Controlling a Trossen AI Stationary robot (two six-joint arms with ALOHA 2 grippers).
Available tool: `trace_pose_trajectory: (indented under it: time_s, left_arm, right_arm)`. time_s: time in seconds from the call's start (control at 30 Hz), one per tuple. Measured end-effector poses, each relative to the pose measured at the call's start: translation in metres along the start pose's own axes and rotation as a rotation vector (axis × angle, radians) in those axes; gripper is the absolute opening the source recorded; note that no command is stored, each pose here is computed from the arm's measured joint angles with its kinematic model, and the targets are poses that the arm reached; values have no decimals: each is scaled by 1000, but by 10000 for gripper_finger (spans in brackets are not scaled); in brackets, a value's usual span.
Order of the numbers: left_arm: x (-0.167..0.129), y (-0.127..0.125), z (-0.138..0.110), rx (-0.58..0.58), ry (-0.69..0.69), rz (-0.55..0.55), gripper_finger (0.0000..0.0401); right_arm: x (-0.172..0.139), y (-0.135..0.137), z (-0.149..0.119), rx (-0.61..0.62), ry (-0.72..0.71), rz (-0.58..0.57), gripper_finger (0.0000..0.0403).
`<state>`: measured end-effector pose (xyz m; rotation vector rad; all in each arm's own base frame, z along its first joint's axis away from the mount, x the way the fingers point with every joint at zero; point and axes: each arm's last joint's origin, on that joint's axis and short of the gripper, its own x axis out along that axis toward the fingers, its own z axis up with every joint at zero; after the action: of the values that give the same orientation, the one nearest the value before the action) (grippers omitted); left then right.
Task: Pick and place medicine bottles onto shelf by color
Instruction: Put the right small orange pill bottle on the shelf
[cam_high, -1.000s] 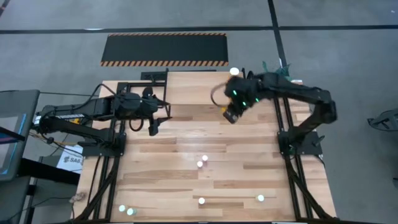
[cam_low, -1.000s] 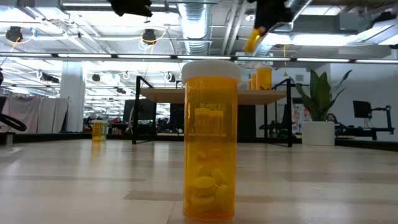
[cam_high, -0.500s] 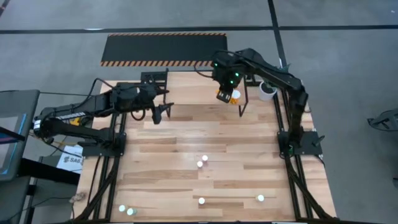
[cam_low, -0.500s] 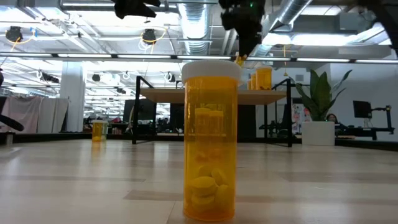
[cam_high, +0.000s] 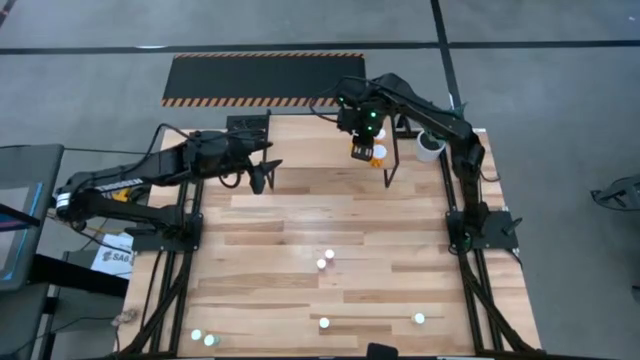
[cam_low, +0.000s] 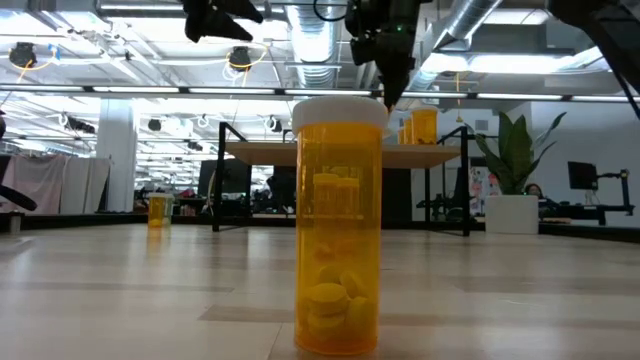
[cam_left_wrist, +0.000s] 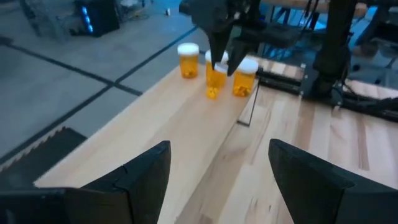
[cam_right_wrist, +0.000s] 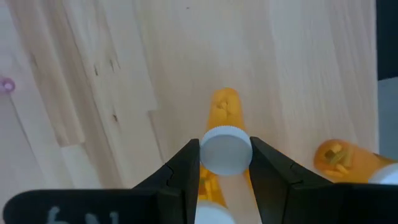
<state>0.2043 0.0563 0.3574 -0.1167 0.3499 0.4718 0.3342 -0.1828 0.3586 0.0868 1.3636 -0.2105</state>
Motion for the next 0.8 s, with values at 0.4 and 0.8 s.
trace_pose_trajectory:
  time_s: [0.4,0.8]
  left_arm:
    - [6,-2,1,0,-11,-1,258]
    - [6,-2,1,23,-8,-1,258]
  right_arm:
    - [1,20,6,-49,-6,28,133]
    - [13,18,3,-45,43,43,134]
